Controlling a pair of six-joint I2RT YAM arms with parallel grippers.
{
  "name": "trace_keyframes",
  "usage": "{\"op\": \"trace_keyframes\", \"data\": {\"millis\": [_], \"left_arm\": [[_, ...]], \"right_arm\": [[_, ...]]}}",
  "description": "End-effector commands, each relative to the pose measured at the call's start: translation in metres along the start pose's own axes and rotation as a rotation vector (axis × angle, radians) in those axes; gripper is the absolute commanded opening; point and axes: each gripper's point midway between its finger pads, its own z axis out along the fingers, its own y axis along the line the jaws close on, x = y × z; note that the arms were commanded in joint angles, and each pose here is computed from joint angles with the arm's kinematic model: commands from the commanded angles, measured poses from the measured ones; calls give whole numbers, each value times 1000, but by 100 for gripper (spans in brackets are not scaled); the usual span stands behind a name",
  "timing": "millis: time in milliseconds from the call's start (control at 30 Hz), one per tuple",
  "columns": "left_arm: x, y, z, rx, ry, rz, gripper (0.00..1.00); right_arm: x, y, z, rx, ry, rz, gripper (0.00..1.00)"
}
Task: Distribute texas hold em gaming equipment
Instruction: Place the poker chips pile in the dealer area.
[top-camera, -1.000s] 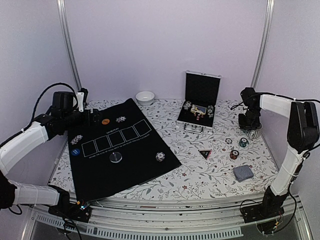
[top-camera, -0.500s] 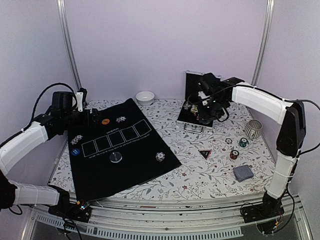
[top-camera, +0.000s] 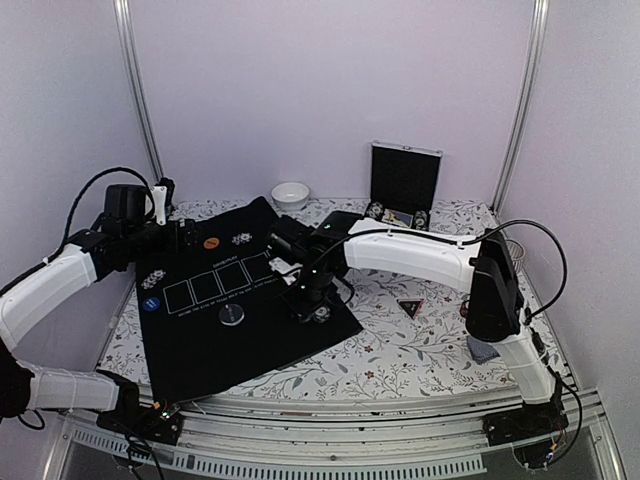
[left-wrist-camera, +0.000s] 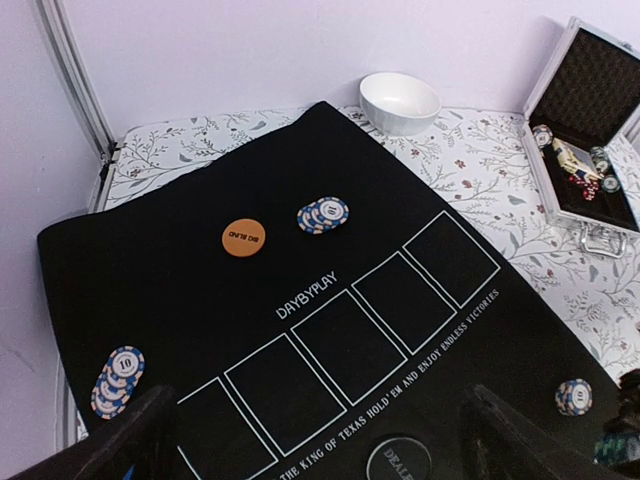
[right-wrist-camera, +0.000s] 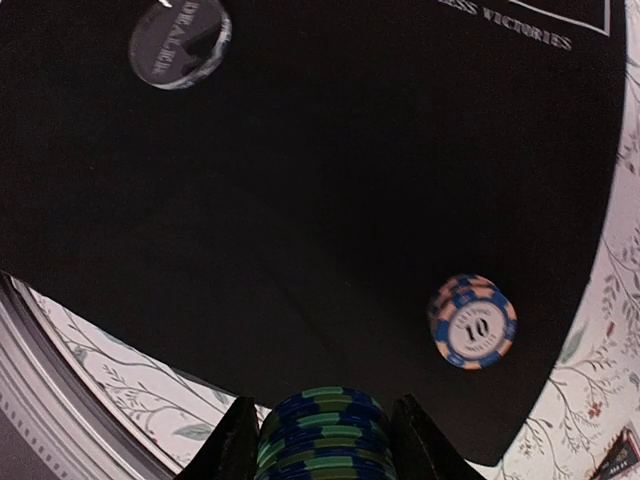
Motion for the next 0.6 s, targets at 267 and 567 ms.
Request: {"op": "trace_keyframes", "data": {"millis": [267, 567], "left_arm": [[-3, 2, -3, 0, -24, 4, 98], [-1, 3, -2, -1, -19, 4, 98]], "right_arm": [[23, 16, 55, 24, 121, -46, 2], [47, -2, 78, 113, 205, -79, 2]]}}
